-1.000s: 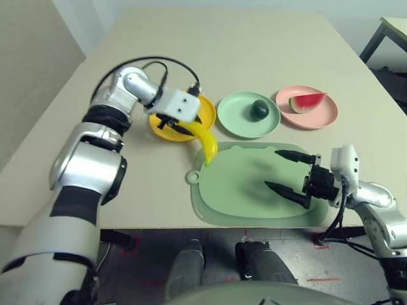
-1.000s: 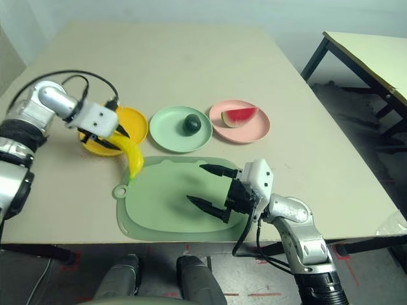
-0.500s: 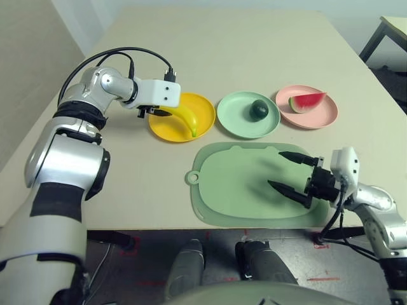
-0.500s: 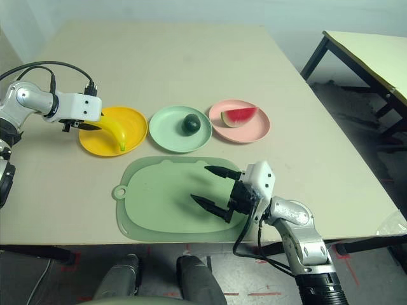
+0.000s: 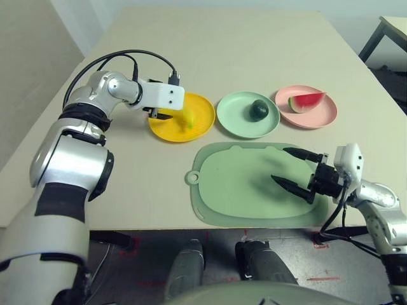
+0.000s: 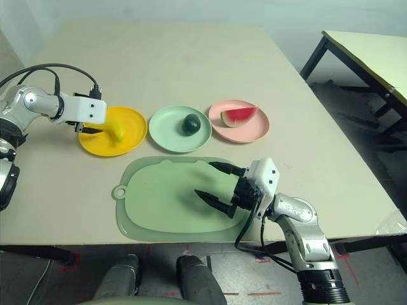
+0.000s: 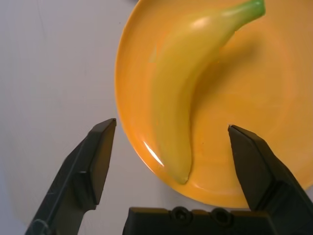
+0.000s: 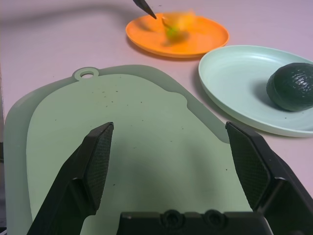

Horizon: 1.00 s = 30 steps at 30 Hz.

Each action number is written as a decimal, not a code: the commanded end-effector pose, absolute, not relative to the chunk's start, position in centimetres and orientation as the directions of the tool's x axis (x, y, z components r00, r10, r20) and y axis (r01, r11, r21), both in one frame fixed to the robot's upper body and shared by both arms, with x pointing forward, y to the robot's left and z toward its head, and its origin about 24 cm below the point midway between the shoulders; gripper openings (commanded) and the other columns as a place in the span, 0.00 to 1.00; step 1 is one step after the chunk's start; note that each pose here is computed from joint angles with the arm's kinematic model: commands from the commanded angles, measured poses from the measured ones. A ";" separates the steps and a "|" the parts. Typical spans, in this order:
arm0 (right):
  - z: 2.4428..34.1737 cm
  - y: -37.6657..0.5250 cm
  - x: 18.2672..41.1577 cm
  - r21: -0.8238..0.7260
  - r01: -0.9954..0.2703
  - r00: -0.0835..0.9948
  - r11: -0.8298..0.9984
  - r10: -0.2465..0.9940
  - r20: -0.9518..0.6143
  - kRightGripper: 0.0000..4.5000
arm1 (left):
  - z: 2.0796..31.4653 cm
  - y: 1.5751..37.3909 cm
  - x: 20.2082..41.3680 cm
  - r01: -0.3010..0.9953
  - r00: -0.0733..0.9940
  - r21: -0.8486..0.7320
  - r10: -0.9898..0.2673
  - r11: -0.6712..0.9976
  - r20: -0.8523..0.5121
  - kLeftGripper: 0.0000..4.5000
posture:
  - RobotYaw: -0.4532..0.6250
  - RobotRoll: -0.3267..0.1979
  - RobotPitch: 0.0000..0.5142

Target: Place the fruits into color-matched plates.

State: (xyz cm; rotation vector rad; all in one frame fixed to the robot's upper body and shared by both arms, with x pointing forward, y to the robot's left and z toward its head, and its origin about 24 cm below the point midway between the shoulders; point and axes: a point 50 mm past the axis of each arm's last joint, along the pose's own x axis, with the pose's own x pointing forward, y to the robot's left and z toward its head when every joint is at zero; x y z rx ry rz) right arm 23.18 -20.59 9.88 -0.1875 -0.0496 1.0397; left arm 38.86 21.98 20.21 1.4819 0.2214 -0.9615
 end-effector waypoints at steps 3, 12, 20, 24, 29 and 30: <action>9.8 -20.8 23.3 -0.174 -0.846 0.518 0.504 0.854 -0.048 1.00 | 19.7 22.4 38.7 0.666 0.626 0.723 -0.389 -0.184 -0.676 0.99 | 0.35 0.62 0.24; 10.9 -23.1 23.7 -0.157 -0.755 0.642 0.636 0.766 0.016 1.00 | 20.2 23.4 38.6 0.686 0.657 0.711 -0.550 0.154 -0.515 0.99 | 0.35 0.62 0.25; 10.1 -31.0 23.5 -0.066 -0.477 0.876 0.877 0.480 0.044 1.00 | 18.8 27.5 37.8 0.535 0.832 0.449 -0.538 0.715 -0.135 0.99 | 0.35 0.62 0.27; 9.9 -35.2 23.6 -0.081 -0.336 0.939 0.938 0.341 0.053 1.00 | 16.4 29.2 37.0 0.412 0.907 0.295 -0.420 0.862 -0.040 0.99 | 0.36 0.62 0.27; 9.7 -38.2 24.1 -0.133 -0.230 0.972 0.964 0.233 0.009 1.00 | 12.3 30.5 35.1 0.227 0.972 0.160 -0.234 0.961 0.025 0.99 | 0.36 0.62 0.28; 9.7 -38.8 24.3 -0.146 -0.212 0.977 0.966 0.214 -0.006 1.00 | 11.6 30.7 34.6 0.182 0.981 0.145 -0.190 0.973 0.044 0.99 | 0.36 0.62 0.28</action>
